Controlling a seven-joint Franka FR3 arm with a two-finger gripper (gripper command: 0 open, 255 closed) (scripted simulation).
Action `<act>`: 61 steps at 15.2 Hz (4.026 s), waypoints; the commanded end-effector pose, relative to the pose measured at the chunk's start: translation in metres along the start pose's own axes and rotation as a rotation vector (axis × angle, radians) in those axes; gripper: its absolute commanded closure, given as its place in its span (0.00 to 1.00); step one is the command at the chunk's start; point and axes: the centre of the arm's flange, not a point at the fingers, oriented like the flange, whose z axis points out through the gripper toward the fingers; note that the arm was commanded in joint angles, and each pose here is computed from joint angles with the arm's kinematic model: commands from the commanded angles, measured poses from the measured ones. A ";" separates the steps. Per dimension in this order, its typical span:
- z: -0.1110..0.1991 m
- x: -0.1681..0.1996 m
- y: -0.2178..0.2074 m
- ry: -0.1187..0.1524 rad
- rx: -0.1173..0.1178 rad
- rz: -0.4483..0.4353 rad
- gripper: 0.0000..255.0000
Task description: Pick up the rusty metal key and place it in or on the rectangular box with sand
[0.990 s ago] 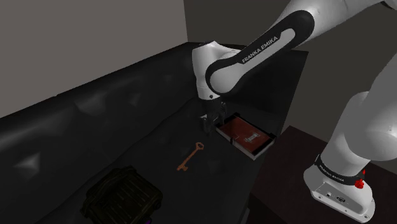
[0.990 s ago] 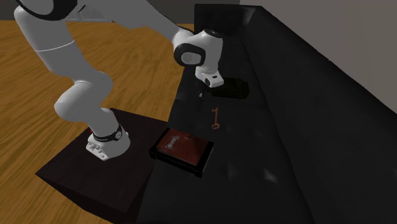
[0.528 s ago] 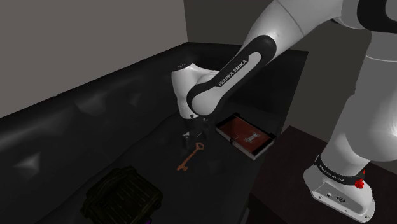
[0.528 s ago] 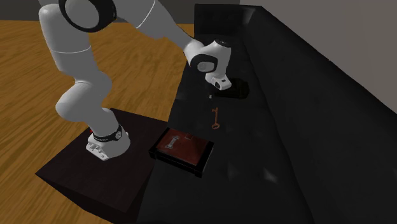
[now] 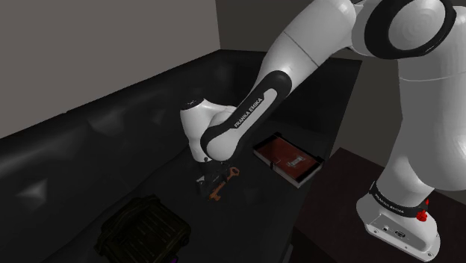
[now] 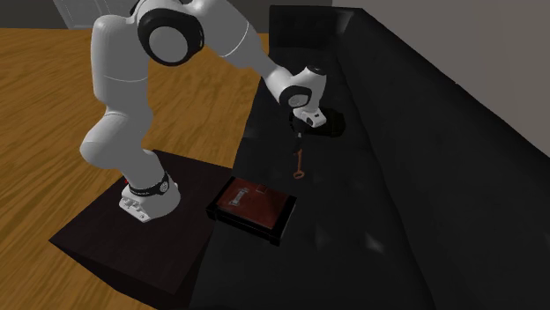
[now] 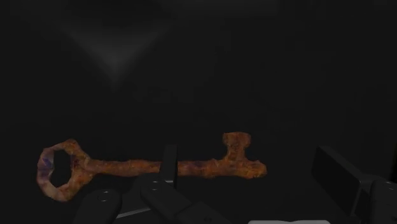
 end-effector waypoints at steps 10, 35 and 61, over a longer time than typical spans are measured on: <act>0.040 0.003 -0.004 0.000 0.000 -0.002 0.00; -0.018 -0.006 -0.006 0.000 0.000 -0.002 1.00; -0.081 -0.103 0.138 0.000 0.000 -0.002 1.00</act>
